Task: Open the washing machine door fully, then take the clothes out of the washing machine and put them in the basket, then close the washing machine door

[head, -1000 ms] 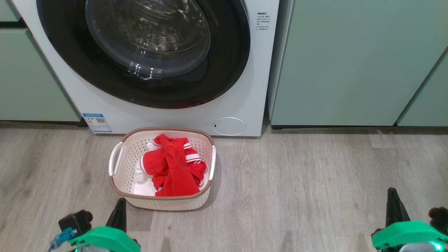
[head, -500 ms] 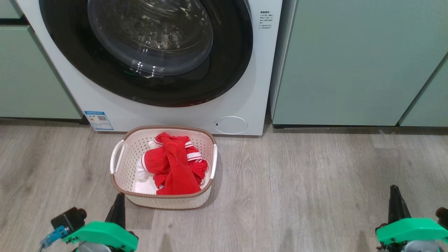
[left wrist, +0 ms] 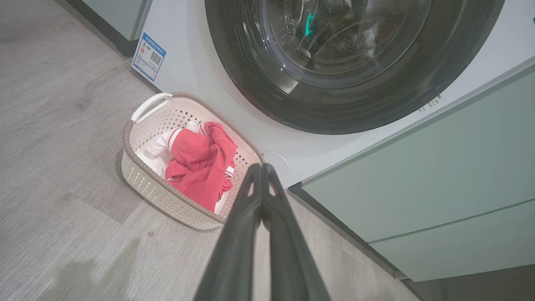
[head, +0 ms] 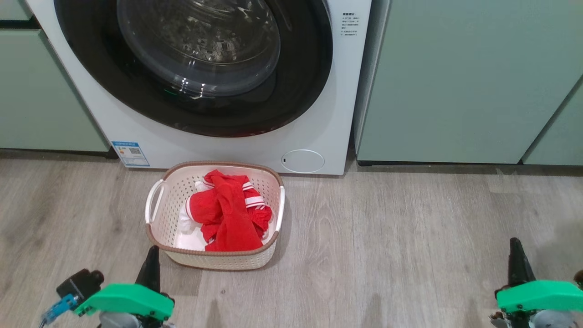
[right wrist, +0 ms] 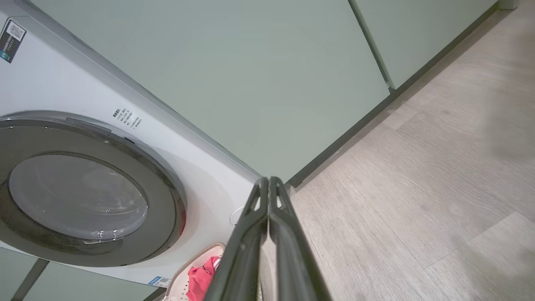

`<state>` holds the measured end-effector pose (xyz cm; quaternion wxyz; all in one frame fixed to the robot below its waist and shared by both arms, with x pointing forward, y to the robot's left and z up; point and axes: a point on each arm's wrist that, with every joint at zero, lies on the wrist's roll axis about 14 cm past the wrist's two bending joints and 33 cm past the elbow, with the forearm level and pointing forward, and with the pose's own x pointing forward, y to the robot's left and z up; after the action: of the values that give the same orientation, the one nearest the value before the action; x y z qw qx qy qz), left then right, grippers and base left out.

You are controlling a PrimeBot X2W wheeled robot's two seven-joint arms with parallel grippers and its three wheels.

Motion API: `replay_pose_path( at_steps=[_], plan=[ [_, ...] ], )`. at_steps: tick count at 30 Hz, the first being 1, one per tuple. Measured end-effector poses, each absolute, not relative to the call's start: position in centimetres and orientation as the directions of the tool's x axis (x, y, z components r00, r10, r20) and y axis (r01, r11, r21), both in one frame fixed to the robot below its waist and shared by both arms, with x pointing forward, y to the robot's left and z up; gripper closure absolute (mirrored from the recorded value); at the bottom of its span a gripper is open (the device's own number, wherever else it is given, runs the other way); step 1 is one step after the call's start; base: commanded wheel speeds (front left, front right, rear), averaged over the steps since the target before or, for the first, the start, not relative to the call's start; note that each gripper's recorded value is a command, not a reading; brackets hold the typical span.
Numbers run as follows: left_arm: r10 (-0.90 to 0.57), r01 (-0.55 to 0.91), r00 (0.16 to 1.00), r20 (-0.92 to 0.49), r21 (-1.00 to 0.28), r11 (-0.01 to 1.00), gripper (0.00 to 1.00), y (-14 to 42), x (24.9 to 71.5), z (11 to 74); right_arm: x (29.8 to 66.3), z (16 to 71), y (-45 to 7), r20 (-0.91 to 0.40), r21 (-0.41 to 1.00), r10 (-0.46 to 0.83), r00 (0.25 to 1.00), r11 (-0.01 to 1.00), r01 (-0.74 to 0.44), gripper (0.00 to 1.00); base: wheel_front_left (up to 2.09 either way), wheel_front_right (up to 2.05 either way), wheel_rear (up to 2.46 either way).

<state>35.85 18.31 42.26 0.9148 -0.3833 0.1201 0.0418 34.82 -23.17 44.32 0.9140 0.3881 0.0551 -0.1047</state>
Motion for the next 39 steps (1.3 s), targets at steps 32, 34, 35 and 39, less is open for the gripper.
replay_pose_path(
  at_steps=[32, 34, 35, 39],
  plan=[
    [-0.009, -0.186, 0.978, -0.208, -0.892, 0.412, 1.00, 18.6, 36.5, 44.2, 36.0, 45.5, -22.3, -0.167, 0.895, -0.105, 0.980, 0.401, 0.196, 1.00, 0.00, 0.00, 0.00],
    [-0.011, -0.186, 0.978, -0.207, -0.901, 0.393, 1.00, 18.6, 36.6, 44.3, 36.0, 45.5, -22.2, -0.167, 0.904, -0.102, 0.981, 0.381, 0.193, 1.00, 0.00, 0.00, 0.00],
    [-0.010, -0.184, 0.979, -0.203, -0.905, 0.383, 1.00, 18.7, 36.6, 44.3, 36.1, 45.6, -22.2, -0.165, 0.908, -0.102, 0.981, 0.371, 0.192, 1.00, 0.00, 0.00, 0.00],
    [-0.014, -0.177, 0.981, -0.194, -0.922, 0.343, 1.00, 18.7, 36.7, 44.7, 36.2, 45.8, -22.1, -0.159, 0.925, -0.096, 0.983, 0.333, 0.182, 1.00, 0.00, 0.00, 0.00]
  ],
)
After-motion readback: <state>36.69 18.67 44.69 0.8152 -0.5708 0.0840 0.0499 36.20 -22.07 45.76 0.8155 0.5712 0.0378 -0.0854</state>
